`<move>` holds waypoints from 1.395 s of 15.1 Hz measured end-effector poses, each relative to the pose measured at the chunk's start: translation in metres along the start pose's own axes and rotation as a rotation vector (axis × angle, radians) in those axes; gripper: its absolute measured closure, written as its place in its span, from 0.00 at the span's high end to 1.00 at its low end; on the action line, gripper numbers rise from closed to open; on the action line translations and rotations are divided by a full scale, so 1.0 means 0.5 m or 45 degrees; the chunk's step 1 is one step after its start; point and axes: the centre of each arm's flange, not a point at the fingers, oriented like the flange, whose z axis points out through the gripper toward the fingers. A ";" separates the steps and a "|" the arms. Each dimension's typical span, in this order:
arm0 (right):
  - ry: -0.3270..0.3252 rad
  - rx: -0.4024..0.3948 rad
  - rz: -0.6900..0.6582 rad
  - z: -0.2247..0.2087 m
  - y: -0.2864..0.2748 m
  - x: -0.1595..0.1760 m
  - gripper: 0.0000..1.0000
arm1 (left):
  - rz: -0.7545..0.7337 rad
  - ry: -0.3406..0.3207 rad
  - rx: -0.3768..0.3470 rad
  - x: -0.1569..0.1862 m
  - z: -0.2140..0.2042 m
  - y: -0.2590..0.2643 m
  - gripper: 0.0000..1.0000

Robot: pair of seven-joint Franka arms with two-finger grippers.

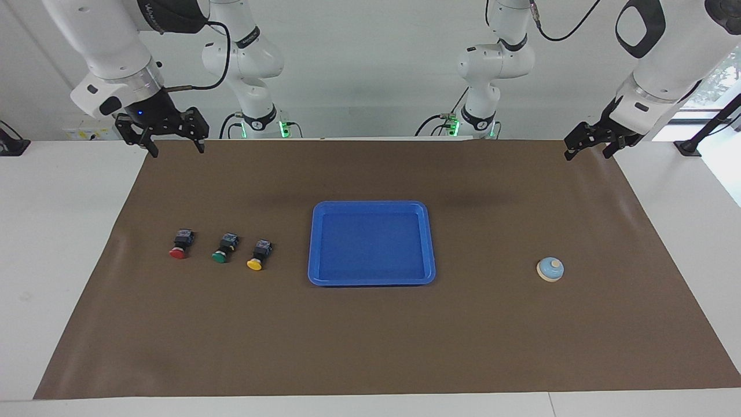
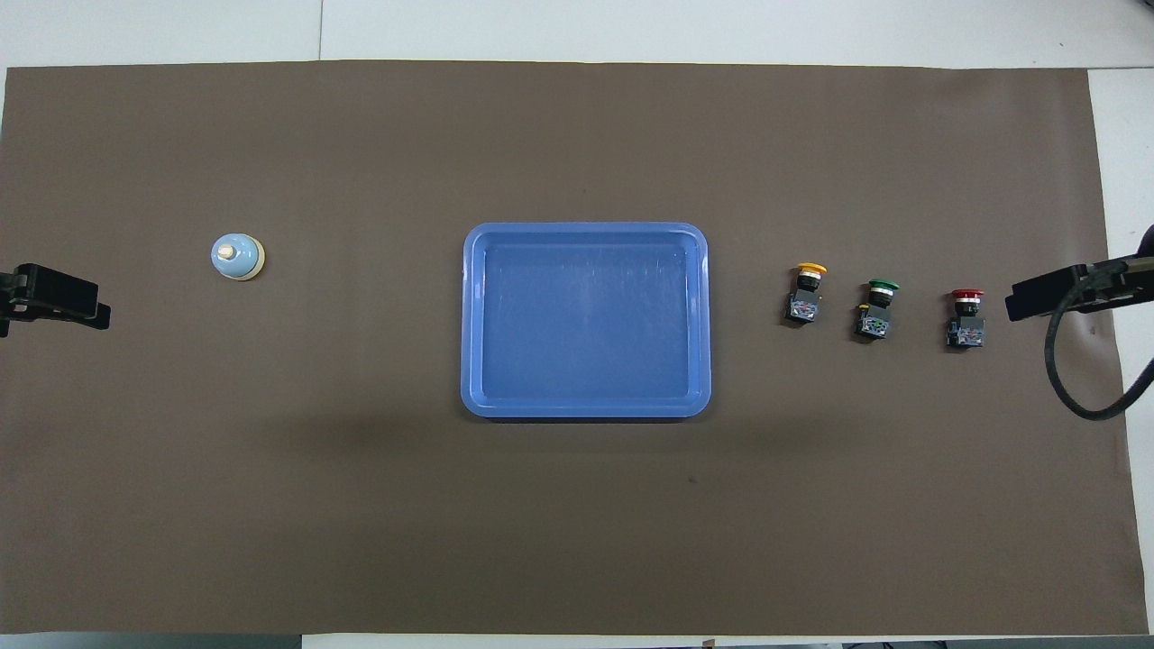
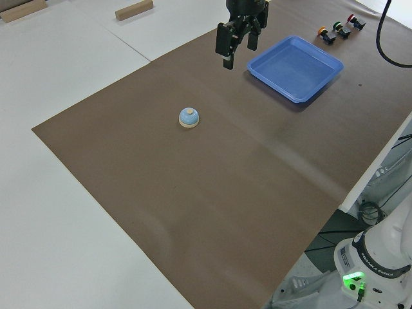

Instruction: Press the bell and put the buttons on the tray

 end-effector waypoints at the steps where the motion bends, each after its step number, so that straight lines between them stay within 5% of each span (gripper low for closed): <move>1: 0.000 0.000 0.000 0.000 0.000 0.000 1.00 | 0.003 0.011 0.001 0.002 0.000 0.003 1.00; 3: 0.000 0.000 0.000 0.000 0.000 0.000 1.00 | 0.004 0.087 0.003 0.018 0.008 0.003 0.93; 11: 0.000 0.000 0.000 0.000 0.000 0.000 1.00 | -0.038 0.168 0.006 0.076 0.184 -0.035 0.03; 21: 0.000 0.000 0.000 0.000 0.000 0.000 1.00 | -0.032 0.247 0.019 0.223 0.408 -0.015 0.01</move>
